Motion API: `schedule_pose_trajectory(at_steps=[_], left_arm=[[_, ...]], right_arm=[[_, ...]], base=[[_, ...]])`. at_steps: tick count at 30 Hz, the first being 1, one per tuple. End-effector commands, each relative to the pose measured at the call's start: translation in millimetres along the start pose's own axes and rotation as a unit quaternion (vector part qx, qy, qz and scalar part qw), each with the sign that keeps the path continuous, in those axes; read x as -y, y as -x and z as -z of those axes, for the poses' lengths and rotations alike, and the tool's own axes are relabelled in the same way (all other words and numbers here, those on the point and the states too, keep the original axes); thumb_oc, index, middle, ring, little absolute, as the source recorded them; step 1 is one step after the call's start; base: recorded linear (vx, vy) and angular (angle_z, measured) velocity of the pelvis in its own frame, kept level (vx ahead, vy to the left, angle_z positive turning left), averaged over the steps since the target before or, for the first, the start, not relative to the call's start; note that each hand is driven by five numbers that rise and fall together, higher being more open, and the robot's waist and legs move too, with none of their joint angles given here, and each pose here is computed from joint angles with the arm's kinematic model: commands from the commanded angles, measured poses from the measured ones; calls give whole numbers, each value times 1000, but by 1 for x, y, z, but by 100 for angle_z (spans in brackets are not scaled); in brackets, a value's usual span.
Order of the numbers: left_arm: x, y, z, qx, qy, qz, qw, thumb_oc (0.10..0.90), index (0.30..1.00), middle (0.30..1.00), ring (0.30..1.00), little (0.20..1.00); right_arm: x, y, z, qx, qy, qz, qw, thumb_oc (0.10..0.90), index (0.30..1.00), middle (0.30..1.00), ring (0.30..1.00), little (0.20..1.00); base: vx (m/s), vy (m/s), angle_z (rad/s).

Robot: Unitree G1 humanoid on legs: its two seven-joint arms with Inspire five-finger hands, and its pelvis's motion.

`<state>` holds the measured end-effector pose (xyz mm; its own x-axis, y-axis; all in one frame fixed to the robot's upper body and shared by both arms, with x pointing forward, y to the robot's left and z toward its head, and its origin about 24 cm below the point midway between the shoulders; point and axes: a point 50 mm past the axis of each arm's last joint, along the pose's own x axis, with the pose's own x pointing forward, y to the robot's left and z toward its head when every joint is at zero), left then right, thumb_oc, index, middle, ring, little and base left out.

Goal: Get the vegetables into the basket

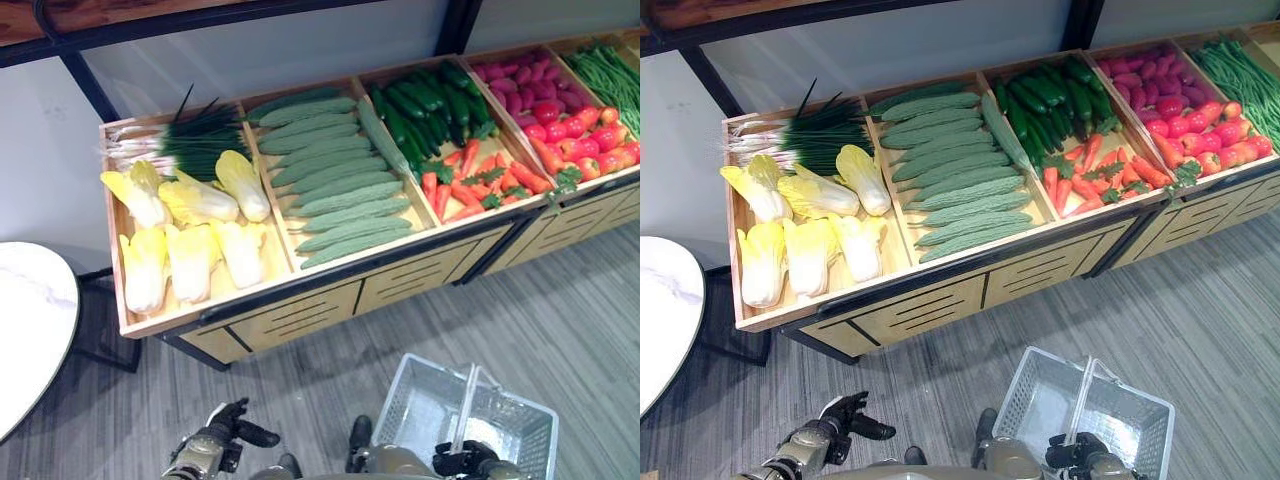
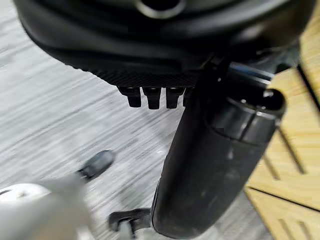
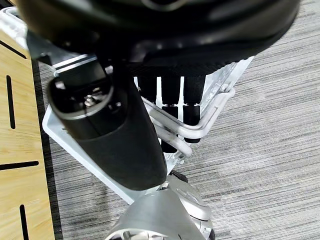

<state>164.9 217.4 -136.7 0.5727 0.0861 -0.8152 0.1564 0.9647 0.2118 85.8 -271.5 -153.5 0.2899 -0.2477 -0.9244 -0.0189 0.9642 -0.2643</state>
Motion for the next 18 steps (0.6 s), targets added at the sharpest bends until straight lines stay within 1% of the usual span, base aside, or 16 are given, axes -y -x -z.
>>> schedule_pose_trajectory(at_steps=[1, 2, 3, 4, 7, 10, 14, 16, 18], left_arm=[[-9, 0, -38, 89, 13, -4, 996, 900, 1000, 1000, 1000, 1000], [-12, 8, -51, 138, 34, 12, 990, 900, 1000, 1000, 1000, 1000], [-13, 14, -53, 158, 39, 20, 986, 900, 1000, 1000, 1000, 1000], [-14, 15, -53, 157, 39, 20, 987, 900, 1000, 1000, 1000, 1000], [-20, 30, -55, 194, 54, 33, 979, 900, 1000, 1000, 1000, 1000], [-32, 53, -53, 230, 49, 46, 971, 900, 1000, 1000, 1000, 1000], [-35, 65, -57, 254, 51, 55, 964, 900, 1000, 1000, 1000, 1000], [-38, 78, -64, 284, 53, 64, 955, 900, 1000, 1000, 1000, 1000], [-40, 84, -68, 298, 53, 67, 951, 900, 1000, 1000, 1000, 1000]], right_arm=[[23, 3, 14, -32, 19, 31, 999, 400, 300, 300, 300, 300], [28, 4, 16, -35, 6, 37, 999, 400, 300, 300, 300, 300], [30, 5, 18, -36, -2, 39, 999, 400, 300, 300, 300, 300], [30, 5, 18, -36, -1, 39, 999, 400, 300, 300, 300, 300], [32, 5, 19, -35, -15, 40, 998, 400, 300, 300, 300, 300], [30, 5, 19, -34, -29, 32, 998, 400, 300, 300, 300, 300], [29, 5, 18, -33, -30, 28, 999, 400, 300, 300, 300, 300], [26, 4, 19, -34, -33, 22, 999, 400, 300, 300, 300, 300], [24, 4, 21, -36, -35, 20, 999, 400, 300, 300, 300, 300]], base=[[-81, 51, 7], [-52, 23, 6], [-52, 23, 6], [-24, 12, 6], [-32, 13, 10], [-27, 5, 8], [0, 0, 0], [0, 0, 0], [0, 0, 0]])
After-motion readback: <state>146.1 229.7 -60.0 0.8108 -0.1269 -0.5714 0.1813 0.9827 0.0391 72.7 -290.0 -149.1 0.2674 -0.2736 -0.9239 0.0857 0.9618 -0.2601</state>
